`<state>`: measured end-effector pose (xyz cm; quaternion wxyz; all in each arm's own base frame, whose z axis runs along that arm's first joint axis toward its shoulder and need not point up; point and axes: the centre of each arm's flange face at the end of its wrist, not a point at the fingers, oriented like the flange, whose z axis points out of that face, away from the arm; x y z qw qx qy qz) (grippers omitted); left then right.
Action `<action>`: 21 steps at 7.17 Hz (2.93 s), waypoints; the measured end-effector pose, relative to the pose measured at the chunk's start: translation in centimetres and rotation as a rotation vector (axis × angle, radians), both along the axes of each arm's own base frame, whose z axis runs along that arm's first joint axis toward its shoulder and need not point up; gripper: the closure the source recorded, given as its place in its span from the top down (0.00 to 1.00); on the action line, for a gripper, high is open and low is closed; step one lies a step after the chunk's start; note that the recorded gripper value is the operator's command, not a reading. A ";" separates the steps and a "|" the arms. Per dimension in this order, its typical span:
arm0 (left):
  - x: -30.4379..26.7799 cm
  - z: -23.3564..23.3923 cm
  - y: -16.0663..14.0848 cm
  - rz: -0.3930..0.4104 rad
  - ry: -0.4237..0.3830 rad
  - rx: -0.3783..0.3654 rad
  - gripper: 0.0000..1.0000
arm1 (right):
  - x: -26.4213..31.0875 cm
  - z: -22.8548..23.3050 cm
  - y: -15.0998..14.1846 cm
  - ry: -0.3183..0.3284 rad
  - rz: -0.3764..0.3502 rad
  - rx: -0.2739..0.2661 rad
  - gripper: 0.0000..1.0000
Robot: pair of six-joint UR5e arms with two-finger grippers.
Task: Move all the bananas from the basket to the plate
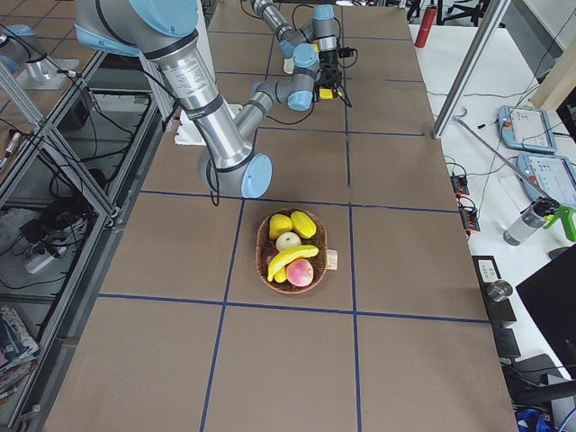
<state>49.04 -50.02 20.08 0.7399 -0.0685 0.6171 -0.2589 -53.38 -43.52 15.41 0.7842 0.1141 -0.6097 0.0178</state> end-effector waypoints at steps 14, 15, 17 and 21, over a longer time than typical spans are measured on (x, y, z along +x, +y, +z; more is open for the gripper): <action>-24.7 35.1 -0.8 -0.103 -0.485 -0.035 0.17 | 13.2 10.8 -9.5 0.546 -0.042 -0.058 1.00; -25.9 37.0 0.0 -0.095 -0.517 -0.033 0.65 | 13.9 11.5 -9.7 0.560 -0.049 -0.047 1.00; -26.8 38.8 0.6 -0.078 -0.560 -0.007 1.00 | 14.5 12.0 -9.7 0.568 -0.052 -0.041 1.00; -30.4 37.4 0.1 0.051 -0.479 0.095 1.00 | 19.9 15.6 -10.5 0.586 -0.090 -0.011 1.00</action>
